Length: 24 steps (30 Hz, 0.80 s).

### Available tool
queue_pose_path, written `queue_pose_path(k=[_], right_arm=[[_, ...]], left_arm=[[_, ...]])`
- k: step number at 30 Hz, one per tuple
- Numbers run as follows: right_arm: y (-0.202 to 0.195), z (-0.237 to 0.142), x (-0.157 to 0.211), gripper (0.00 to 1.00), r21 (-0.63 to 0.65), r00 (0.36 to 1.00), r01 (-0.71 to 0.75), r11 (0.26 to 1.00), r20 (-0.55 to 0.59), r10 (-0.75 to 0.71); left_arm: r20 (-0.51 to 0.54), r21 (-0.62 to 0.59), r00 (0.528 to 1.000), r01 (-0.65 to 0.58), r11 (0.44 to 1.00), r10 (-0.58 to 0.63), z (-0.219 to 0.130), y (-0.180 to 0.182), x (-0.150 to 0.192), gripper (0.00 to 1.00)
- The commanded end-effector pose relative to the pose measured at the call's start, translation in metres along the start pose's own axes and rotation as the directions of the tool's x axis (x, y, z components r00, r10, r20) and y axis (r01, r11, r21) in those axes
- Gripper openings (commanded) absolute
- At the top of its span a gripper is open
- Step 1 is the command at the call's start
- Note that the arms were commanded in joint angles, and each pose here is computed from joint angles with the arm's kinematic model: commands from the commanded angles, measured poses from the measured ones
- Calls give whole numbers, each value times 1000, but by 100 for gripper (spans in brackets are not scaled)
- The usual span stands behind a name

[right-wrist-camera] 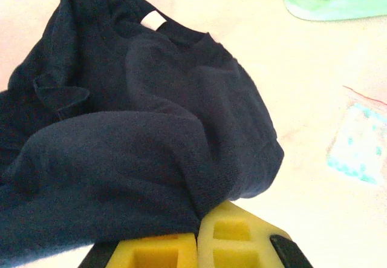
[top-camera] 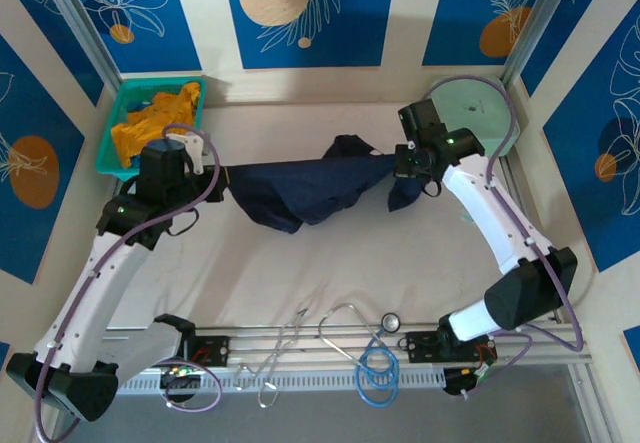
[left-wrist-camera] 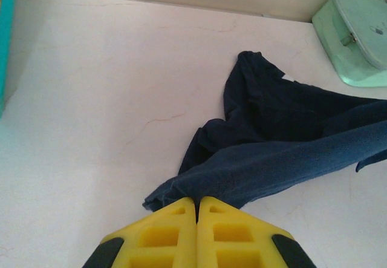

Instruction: Fold and stack the t-shirts

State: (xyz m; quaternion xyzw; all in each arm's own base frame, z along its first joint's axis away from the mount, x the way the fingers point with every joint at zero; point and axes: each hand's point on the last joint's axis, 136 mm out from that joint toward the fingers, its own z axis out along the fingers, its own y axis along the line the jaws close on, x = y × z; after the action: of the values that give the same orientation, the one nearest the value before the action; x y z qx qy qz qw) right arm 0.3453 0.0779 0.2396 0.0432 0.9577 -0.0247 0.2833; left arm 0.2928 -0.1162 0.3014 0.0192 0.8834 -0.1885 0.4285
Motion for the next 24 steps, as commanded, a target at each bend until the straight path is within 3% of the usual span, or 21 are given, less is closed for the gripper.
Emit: queue_pose_path(k=[1,8,11,14,19,24], right_arm=[[-29,-11,16,0,70,998,24,997,-58,-20],[-10,-14,69,0,-44,973,-16,999,-230,5],[18,-4,109,0,-146,944,-95,985,-327,42],[30,15,159,2,-145,898,-137,980,-435,61],[48,35,216,49,-168,836,-154,974,-547,38],[38,24,187,72,-153,888,-133,979,-457,49]], left_arm=[[6,34,1000,-24,999,24,-8,-7,-2,0],[-93,130,995,-12,991,24,-20,-26,24,0],[-158,182,987,2,983,27,-26,-37,46,0],[-240,205,970,11,979,40,-27,-45,74,0],[-367,165,930,51,985,13,-18,-39,126,0],[-477,103,877,127,987,-63,-16,-26,172,0]])
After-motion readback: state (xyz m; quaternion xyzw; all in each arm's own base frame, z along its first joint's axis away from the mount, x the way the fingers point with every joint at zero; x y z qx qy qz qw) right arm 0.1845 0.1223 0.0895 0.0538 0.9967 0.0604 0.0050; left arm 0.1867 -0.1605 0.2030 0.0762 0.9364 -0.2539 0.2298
